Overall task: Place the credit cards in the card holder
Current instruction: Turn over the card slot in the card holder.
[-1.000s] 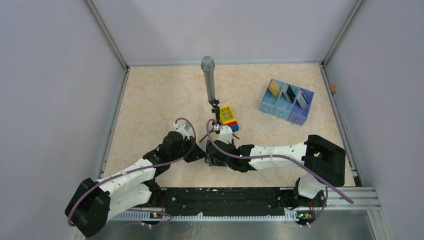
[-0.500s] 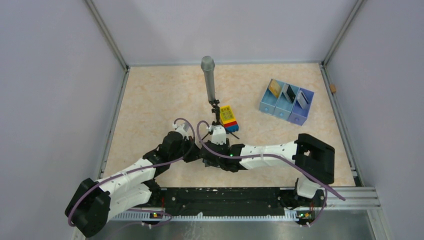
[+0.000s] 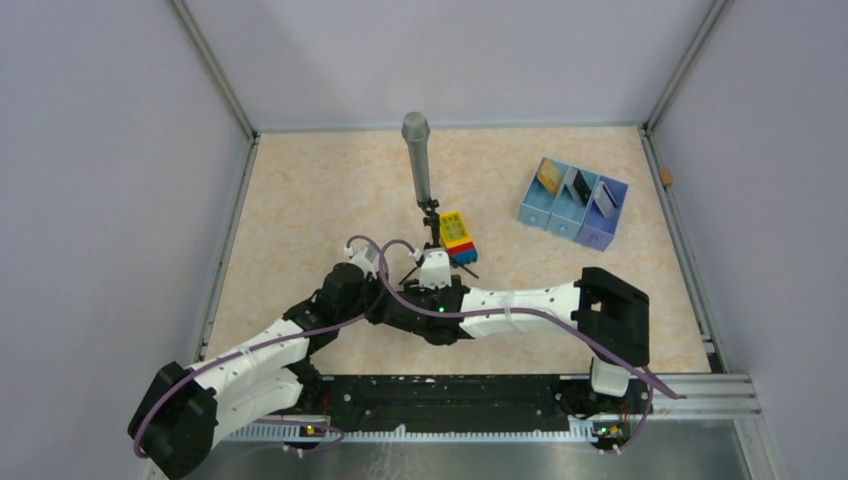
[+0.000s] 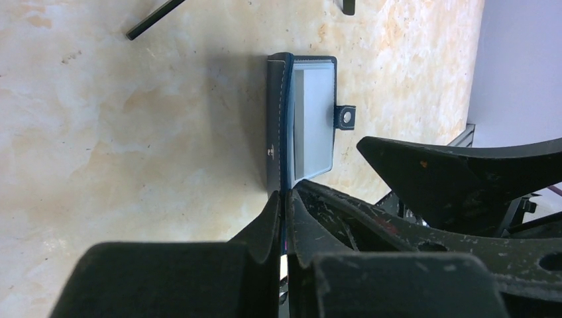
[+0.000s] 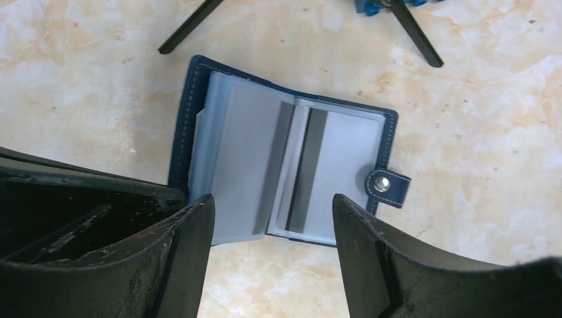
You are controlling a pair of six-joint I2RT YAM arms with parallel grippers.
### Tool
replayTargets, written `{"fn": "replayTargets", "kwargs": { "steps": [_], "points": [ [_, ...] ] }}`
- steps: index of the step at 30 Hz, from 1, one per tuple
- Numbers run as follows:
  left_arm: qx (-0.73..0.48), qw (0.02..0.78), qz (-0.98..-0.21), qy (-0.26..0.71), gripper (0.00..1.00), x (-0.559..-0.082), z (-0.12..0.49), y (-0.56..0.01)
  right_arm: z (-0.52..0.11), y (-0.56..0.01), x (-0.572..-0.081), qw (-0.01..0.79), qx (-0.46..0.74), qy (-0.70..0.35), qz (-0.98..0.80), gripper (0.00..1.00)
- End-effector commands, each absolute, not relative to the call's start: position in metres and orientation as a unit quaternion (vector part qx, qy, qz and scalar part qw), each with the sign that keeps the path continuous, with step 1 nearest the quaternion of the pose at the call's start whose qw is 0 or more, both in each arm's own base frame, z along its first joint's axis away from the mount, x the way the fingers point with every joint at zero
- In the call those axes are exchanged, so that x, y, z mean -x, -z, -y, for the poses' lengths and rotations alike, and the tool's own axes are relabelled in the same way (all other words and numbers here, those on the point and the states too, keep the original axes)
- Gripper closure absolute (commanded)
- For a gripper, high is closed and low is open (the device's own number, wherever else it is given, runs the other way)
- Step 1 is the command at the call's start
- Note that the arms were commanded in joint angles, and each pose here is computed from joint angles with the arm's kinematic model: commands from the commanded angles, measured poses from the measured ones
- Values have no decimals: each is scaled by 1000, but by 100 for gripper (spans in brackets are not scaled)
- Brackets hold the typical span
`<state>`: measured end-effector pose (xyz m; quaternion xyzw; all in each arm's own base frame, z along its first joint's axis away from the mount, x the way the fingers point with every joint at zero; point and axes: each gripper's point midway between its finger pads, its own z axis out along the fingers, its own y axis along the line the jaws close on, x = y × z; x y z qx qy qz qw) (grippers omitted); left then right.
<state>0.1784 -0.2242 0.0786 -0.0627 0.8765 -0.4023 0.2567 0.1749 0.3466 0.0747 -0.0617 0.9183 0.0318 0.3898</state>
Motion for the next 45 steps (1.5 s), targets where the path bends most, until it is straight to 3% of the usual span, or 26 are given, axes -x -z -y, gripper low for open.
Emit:
{"fn": "replayTargets", "kwargs": {
  "steps": [1,7,18,35,38,42,45],
  "points": [
    [56,276,-856,434,100,-185,233,-102,-336,-82,-178,412,47,-1,-910,35],
    [57,278,-856,433,100,-185,232,-102,-329,-79,-173,402,45,-6,-915,34],
    [52,283,-849,443,100,-184,232,-106,-337,-73,-170,360,33,-176,-916,28],
    [80,262,-858,435,100,-184,228,-80,-288,-36,-177,339,-24,-128,-932,36],
    [77,263,-855,440,95,-183,229,-81,-280,-26,-175,333,-29,-104,-937,42],
    [77,263,-852,446,81,-182,230,-79,-273,-15,-173,324,-31,-79,-942,48],
    [78,256,-852,450,75,-181,231,-75,-270,-10,-171,319,-32,-70,-945,50]
  ]
}}
